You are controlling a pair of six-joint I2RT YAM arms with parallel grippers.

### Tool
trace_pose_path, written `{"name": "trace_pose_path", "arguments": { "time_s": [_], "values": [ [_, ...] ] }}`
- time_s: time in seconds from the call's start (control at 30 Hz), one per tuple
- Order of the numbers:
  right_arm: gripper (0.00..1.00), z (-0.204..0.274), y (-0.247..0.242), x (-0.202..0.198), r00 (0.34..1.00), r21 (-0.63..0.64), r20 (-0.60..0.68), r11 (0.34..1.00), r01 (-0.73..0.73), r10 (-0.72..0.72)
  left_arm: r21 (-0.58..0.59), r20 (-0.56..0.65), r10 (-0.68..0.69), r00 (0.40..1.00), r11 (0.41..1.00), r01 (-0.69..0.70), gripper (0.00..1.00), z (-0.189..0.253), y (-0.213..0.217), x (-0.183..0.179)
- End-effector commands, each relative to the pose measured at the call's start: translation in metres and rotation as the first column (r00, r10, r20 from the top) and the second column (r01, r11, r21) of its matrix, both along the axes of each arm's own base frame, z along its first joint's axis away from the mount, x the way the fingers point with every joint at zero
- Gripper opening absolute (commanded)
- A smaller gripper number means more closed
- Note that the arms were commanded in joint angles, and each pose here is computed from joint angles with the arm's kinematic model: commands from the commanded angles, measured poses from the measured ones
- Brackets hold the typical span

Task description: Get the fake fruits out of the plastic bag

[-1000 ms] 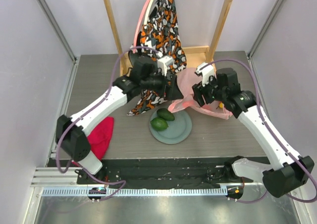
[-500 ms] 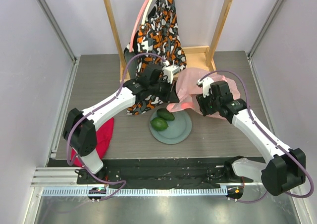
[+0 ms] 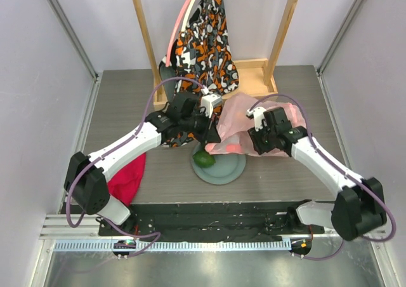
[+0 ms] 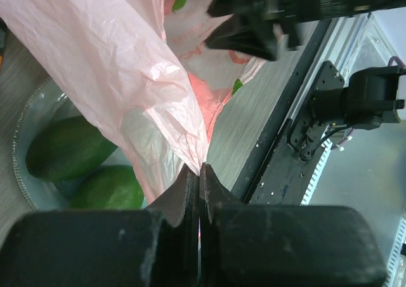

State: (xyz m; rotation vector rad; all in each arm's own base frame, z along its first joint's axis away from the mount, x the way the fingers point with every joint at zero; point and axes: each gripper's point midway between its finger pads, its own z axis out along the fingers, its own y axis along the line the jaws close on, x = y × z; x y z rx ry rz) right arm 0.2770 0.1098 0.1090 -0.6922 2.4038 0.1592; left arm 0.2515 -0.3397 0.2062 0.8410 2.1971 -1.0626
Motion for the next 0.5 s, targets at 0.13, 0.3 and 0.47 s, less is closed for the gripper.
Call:
{"name": "trace_pose_path", "arguments": {
  "time_s": [0.13, 0.3, 0.47],
  "values": [
    [0.44, 0.006, 0.032, 0.063, 0.998, 0.084, 0.025, 0.995, 0.056, -0.058, -0.121, 0.105, 0.007, 0.994, 0.993, 0.006, 0.0, 0.053, -0.029, 0.028],
    [0.46, 0.015, 0.035, 0.109, 0.983, 0.099, 0.079, 0.982, 0.159, -0.167, -0.131, 0.086, 0.004, 0.996, 0.991, 0.007, 0.0, 0.057, -0.032, 0.028],
    [0.69, 0.01, 0.049, 0.152, 0.974, 0.153, 0.047, 0.966, 0.21, -0.219, -0.13, 0.067, -0.012, 0.998, 0.991, 0.021, 0.0, 0.052, -0.027, 0.017]
  ]
}}
